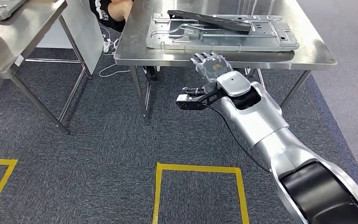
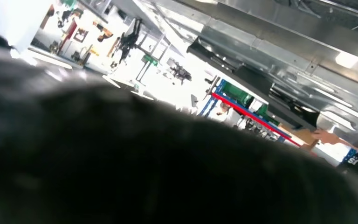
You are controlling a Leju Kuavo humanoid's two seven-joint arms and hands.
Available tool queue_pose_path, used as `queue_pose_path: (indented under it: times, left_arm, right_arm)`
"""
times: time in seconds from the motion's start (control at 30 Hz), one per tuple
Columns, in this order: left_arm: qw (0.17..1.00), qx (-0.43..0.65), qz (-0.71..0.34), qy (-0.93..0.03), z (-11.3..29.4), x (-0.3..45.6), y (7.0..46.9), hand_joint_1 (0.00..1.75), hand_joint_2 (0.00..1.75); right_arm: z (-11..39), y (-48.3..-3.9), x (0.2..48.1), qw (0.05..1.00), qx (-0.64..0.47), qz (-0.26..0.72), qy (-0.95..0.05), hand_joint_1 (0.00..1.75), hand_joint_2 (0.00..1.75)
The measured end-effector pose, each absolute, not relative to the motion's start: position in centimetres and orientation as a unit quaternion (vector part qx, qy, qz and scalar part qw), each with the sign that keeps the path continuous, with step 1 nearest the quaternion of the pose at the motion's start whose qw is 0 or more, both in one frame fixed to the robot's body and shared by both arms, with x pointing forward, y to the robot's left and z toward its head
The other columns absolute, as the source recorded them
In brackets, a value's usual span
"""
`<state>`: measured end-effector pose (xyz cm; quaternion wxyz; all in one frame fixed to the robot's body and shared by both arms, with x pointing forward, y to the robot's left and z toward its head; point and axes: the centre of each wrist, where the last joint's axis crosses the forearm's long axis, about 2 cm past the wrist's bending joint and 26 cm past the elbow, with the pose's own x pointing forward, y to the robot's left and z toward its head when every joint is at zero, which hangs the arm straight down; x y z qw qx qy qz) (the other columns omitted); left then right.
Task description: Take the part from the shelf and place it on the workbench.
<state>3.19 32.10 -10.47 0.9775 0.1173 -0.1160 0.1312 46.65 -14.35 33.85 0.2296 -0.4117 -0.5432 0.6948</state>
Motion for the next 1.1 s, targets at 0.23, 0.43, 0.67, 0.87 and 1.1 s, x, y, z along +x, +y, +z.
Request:
queue_pose_path:
  times: [0.23,0.43,0.67,0.87,1.1]
  left_arm:
    - [0.978,0.117,0.131,-0.116,-10.48,3.17,32.09,0.00,0.00]
    - [0.978,0.118,0.131,-0.115,-10.48,3.08,32.18,0.00,0.00]
    - [0.977,0.118,0.131,-0.117,-10.47,3.23,32.22,0.00,0.00]
    - [0.978,0.118,0.131,-0.116,-10.47,3.16,32.24,0.00,0.00]
    - [0.978,0.116,0.131,-0.117,-10.47,3.22,32.13,0.00,0.00]
  right_arm:
    - [33.93,-14.30,46.65,0.229,-0.412,0.695,-0.544,0.00,0.00]
    - [33.81,-14.30,46.62,0.230,-0.411,0.695,-0.543,0.00,0.00]
    - [34.07,-14.32,46.67,0.228,-0.413,0.694,-0.544,0.00,0.00]
    - [33.58,-14.37,46.61,0.231,-0.410,0.696,-0.542,0.00,0.00]
    - [33.87,-14.35,46.65,0.229,-0.412,0.695,-0.543,0.00,0.00]
